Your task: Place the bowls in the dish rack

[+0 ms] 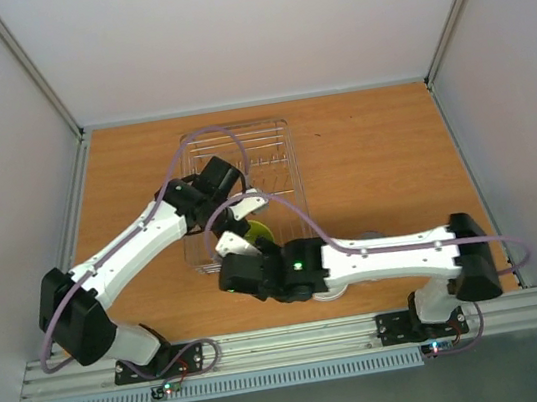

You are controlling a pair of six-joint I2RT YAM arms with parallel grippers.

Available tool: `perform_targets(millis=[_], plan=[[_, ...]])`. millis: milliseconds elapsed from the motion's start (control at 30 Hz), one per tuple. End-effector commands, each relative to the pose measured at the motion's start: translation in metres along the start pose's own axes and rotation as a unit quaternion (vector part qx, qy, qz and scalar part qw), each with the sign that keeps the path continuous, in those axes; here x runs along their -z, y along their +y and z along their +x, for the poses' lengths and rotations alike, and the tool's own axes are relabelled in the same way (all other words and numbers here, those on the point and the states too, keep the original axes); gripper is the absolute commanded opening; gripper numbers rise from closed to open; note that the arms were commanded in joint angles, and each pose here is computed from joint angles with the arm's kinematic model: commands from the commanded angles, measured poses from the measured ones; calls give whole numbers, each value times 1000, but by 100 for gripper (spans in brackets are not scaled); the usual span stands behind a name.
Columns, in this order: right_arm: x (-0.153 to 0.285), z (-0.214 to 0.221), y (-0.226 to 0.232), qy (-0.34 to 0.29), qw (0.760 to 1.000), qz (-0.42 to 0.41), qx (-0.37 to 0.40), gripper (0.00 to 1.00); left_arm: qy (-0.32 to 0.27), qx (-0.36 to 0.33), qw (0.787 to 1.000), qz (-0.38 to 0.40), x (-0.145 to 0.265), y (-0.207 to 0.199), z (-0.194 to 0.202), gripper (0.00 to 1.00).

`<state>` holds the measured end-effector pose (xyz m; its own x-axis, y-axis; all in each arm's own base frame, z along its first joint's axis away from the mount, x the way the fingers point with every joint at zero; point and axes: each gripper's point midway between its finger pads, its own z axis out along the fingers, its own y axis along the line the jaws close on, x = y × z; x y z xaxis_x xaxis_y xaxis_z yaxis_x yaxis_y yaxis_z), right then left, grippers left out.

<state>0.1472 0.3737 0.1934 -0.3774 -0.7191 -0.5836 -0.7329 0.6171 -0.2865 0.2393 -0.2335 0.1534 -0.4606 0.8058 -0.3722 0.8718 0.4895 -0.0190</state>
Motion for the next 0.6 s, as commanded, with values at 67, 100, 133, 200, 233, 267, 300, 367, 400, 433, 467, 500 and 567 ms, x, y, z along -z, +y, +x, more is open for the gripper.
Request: perform_targets(millis=[67,100,133,200,233,267,300,367,400,433,467,500,567], plan=[[59,-25,-33,-147,984,-29,-91,75,-78,-23,995,-55,11,20,-19,0],[66,-24,-41,-160,981,-30,-105,77,-95,-19,994,-55,14,24,-24,0],[69,-23,-47,-167,978,-30,-117,77,-112,-17,992,-52,18,26,-28,0],[69,-20,-59,-169,974,-33,-144,78,-152,-8,987,-45,27,33,-35,0],[67,-17,-64,-166,972,-41,-160,79,-175,-1,984,-37,33,37,-38,1],[65,-15,-65,-162,969,-61,-175,79,-204,2,979,-18,41,37,-43,1],[61,-12,-69,-158,965,-75,-194,79,-226,11,974,-10,47,42,-46,0],[54,-9,-75,-156,952,-119,-234,80,-271,24,962,16,58,48,-51,1],[50,-11,-84,-161,942,-137,-261,80,-294,30,955,30,63,51,-52,0],[48,-11,-86,-163,933,-161,-277,80,-318,30,947,43,69,51,-54,0],[46,-12,-87,-165,922,-183,-298,80,-340,32,938,59,74,52,-55,0],[45,-14,-87,-166,911,-210,-312,81,-365,30,927,78,80,52,-58,0],[44,-19,-87,-175,896,-246,-325,81,-397,27,905,148,89,43,-56,0]])
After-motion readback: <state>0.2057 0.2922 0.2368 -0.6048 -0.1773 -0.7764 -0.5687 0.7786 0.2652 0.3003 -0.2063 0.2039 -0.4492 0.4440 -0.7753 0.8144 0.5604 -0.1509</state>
